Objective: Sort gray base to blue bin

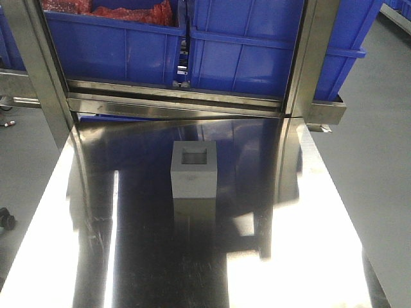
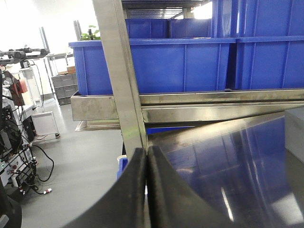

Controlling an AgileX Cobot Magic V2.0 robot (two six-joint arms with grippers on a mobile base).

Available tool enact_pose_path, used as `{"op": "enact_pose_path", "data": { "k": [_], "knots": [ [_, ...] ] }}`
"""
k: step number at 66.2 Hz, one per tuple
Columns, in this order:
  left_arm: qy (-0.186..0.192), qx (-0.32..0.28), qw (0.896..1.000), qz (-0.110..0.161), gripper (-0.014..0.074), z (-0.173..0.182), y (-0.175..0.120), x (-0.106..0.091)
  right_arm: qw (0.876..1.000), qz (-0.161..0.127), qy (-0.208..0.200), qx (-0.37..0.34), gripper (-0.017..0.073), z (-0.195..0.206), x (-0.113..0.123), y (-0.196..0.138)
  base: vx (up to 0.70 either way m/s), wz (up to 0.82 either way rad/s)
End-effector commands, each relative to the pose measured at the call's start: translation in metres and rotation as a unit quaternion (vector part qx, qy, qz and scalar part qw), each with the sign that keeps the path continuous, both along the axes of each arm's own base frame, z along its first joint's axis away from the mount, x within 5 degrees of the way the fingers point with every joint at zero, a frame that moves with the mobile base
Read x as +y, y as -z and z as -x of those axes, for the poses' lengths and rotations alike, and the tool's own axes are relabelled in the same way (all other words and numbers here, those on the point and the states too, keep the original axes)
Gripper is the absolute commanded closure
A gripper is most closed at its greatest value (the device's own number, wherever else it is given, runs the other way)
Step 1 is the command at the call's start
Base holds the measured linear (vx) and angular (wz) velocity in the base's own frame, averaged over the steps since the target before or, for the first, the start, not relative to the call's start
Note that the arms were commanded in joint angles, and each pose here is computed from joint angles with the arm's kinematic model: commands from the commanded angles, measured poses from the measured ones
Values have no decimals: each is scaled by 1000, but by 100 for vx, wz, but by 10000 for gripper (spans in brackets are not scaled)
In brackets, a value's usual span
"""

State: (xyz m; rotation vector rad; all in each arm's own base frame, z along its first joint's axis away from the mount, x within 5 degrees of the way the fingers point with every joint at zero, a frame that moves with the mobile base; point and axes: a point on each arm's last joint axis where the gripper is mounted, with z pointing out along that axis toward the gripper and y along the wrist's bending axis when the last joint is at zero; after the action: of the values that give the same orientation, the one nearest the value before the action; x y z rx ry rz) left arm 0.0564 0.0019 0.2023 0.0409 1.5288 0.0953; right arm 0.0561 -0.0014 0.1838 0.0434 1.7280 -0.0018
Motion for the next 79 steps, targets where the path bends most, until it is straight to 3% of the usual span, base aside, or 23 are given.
{"op": "enact_pose_path", "data": {
  "k": [1,7,19,33,48,57,74,79],
  "knots": [
    [3,-59,998,16,600,4,-19,0,1000,9,1,-26,564,-2,0,-5,0,0],
    [3,-56,998,43,600,6,-33,0,1000,9,1,-26,564,-2,0,-5,0,0],
    [-7,5,999,42,600,6,-81,1,1000,9,1,-26,564,-2,0,-5,0,0],
    [-14,77,996,45,600,-18,-128,3,1000,9,1,-26,564,-2,0,-5,0,0],
    [-14,87,995,47,582,-30,-137,3,1000,9,1,-26,564,-2,0,-5,0,0],
    [-15,87,995,48,443,-29,-137,3,1000,9,1,-26,564,-2,0,-5,0,0],
    [-15,88,995,48,-83,-29,-137,3,1000,9,1,-26,564,-2,0,-5,0,0],
    [-15,88,995,48,-141,-29,-137,3,1000,9,1,-26,564,-2,0,-5,0,0]
  ]
}}
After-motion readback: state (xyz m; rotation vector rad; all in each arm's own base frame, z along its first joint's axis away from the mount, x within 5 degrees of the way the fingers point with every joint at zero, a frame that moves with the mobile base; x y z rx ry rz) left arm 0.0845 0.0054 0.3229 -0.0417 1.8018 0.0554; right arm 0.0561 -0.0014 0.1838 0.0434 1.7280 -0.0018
